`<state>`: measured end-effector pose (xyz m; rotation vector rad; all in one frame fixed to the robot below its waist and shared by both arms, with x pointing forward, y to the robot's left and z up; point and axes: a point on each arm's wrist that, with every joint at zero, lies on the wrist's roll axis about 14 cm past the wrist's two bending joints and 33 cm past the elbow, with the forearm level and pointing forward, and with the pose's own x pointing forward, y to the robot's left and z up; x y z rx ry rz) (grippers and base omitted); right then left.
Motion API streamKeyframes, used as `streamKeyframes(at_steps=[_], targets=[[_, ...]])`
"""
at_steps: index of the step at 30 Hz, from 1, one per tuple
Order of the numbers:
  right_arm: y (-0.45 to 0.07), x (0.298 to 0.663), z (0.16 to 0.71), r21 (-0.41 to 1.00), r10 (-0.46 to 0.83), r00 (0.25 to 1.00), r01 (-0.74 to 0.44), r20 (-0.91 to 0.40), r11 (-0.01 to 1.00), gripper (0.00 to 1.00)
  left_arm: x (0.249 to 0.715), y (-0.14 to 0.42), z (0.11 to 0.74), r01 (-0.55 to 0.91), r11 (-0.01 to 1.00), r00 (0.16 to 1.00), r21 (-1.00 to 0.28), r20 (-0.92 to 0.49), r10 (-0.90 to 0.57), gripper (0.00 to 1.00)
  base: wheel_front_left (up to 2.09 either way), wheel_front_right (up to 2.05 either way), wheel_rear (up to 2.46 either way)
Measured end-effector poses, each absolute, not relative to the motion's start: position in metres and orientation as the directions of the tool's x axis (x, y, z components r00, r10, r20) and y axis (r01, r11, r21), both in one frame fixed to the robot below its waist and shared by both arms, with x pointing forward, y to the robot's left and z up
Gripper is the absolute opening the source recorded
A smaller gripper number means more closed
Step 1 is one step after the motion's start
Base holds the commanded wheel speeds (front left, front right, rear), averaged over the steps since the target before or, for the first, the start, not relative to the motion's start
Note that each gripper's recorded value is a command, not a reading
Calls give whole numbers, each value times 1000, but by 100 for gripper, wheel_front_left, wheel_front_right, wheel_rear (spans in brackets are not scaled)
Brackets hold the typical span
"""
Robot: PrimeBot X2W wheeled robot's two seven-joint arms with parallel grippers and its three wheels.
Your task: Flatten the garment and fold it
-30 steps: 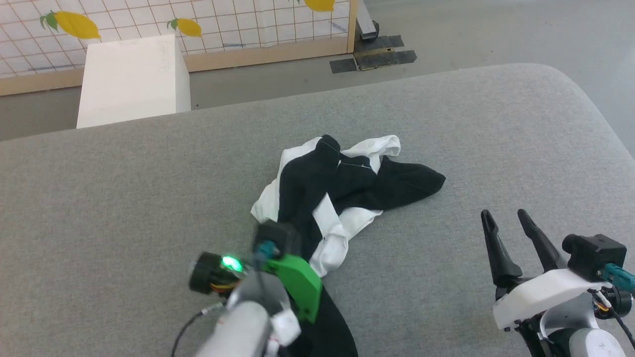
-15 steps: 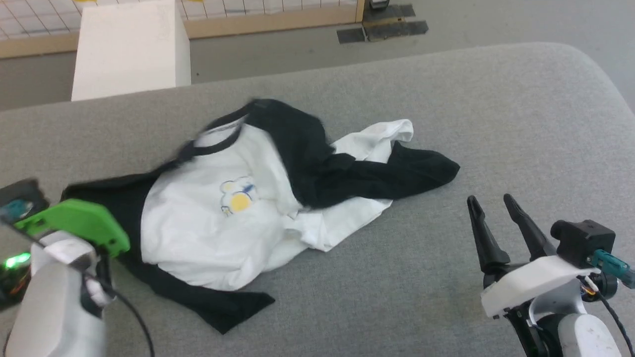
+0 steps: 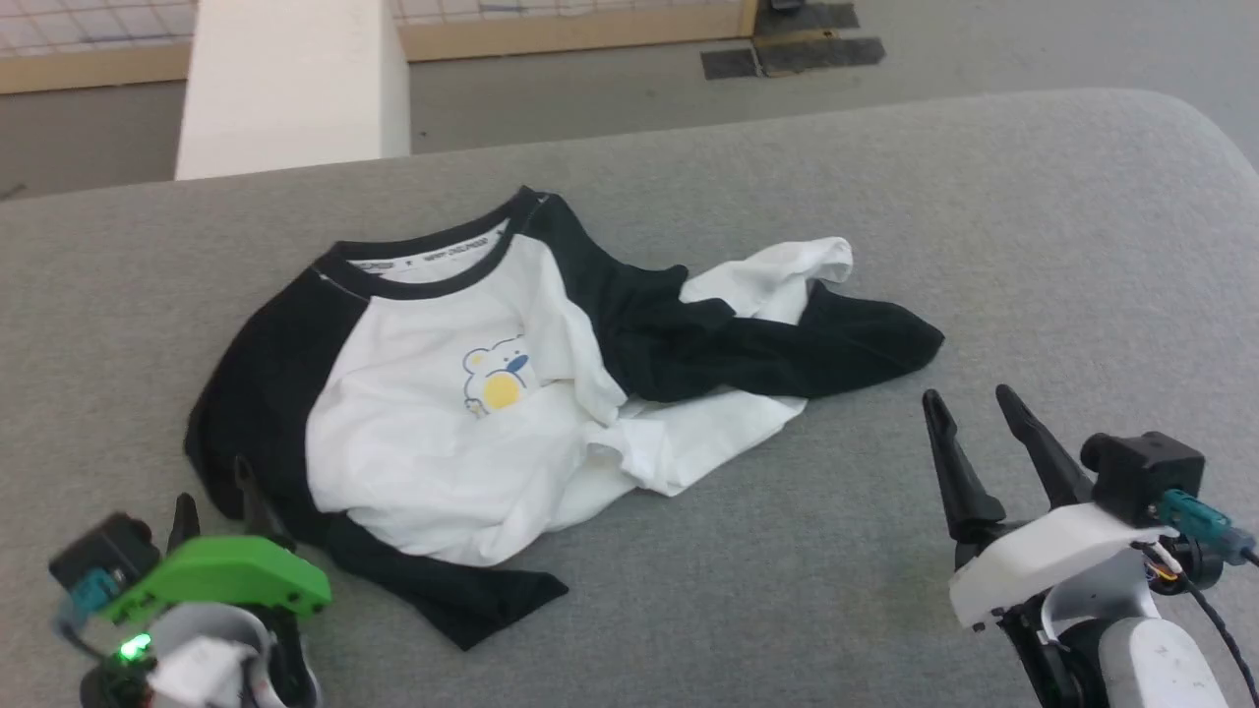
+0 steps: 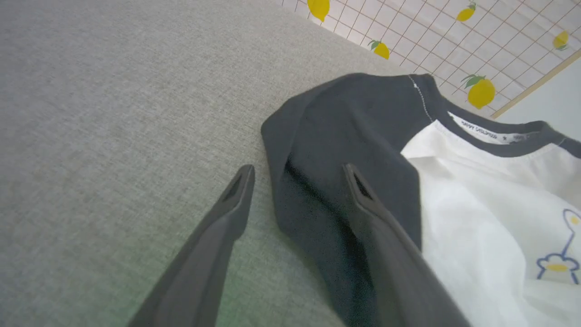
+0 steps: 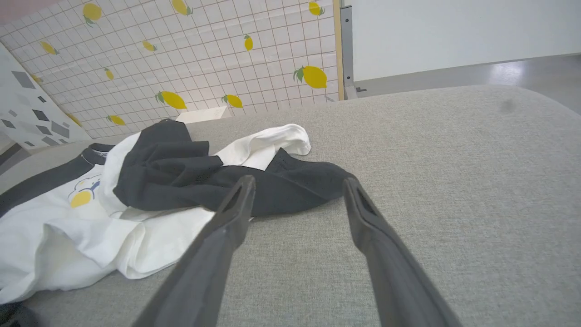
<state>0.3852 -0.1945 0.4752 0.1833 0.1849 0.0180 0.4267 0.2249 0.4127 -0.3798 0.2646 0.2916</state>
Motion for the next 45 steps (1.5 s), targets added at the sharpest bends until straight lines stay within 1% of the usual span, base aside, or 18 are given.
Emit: streamKeyframes(at_steps=[2,6,8,10,13,18,22,26,29,30,31,32,33,34,37,40,42,45], targets=[[-188,388,478,160,54,983,-26,-174,987,100,421,221,426,-296,894,947,-337,-226,229,100,0,0,0],[-173,401,476,83,104,976,-90,-190,992,100,412,206,448,-230,915,972,-333,-131,196,100,0,0,0],[-167,408,468,55,131,965,-121,-228,991,100,411,198,462,-185,933,983,-310,-80,168,100,0,0,0],[-160,417,454,44,158,942,-152,-295,987,100,411,195,479,-155,944,988,-291,-19,156,100,0,0,0],[-150,431,437,51,184,906,-178,-381,983,100,408,192,492,-131,956,990,-261,23,142,100,0,0,0],[-134,460,423,62,213,865,-207,-455,976,100,404,196,492,-141,959,988,-247,27,153,100,0,0,0],[-136,477,401,57,185,819,-183,-543,981,100,405,195,487,-149,953,988,-264,9,157,100,0,0,0],[-132,481,371,44,168,725,-187,-667,981,100,407,200,483,-172,950,984,-260,-4,177,100,0,0,0],[-122,490,365,39,178,667,-218,-723,975,100,406,204,478,-196,944,980,-265,-24,197,100,0,0,0],[-117,490,361,39,183,644,-232,-743,972,98,405,206,476,-206,941,978,-267,-31,205,100,0,0,0],[-115,492,360,35,184,627,-243,-757,969,47,404,208,474,-213,940,977,-264,-37,211,100,0,0,0],[-112,492,359,31,187,615,-256,-766,966,32,404,209,473,-218,939,976,-265,-41,215,100,0,0,0],[-109,494,359,32,196,613,-267,-766,963,6,403,210,471,-223,938,975,-266,-46,219,100,0,0,0],[-106,494,360,36,205,613,-276,-763,960,0,403,211,470,-227,937,974,-265,-49,222,100,0,0,0],[-102,493,364,43,226,623,-296,-749,954,0,403,209,470,-223,938,975,-266,-51,217,100,0,0,0],[-115,490,372,26,212,662,-280,-719,960,0,403,207,473,-214,939,977,-270,-43,210,100,0,0,0],[-129,483,375,23,194,683,-252,-704,968,0,402,205,477,-207,939,978,-274,-32,206,100,0,0,0],[-174,465,382,-1,108,723,-149,-683,989,0,400,202,482,-193,940,980,-282,-17,196,100,0,0,0]])
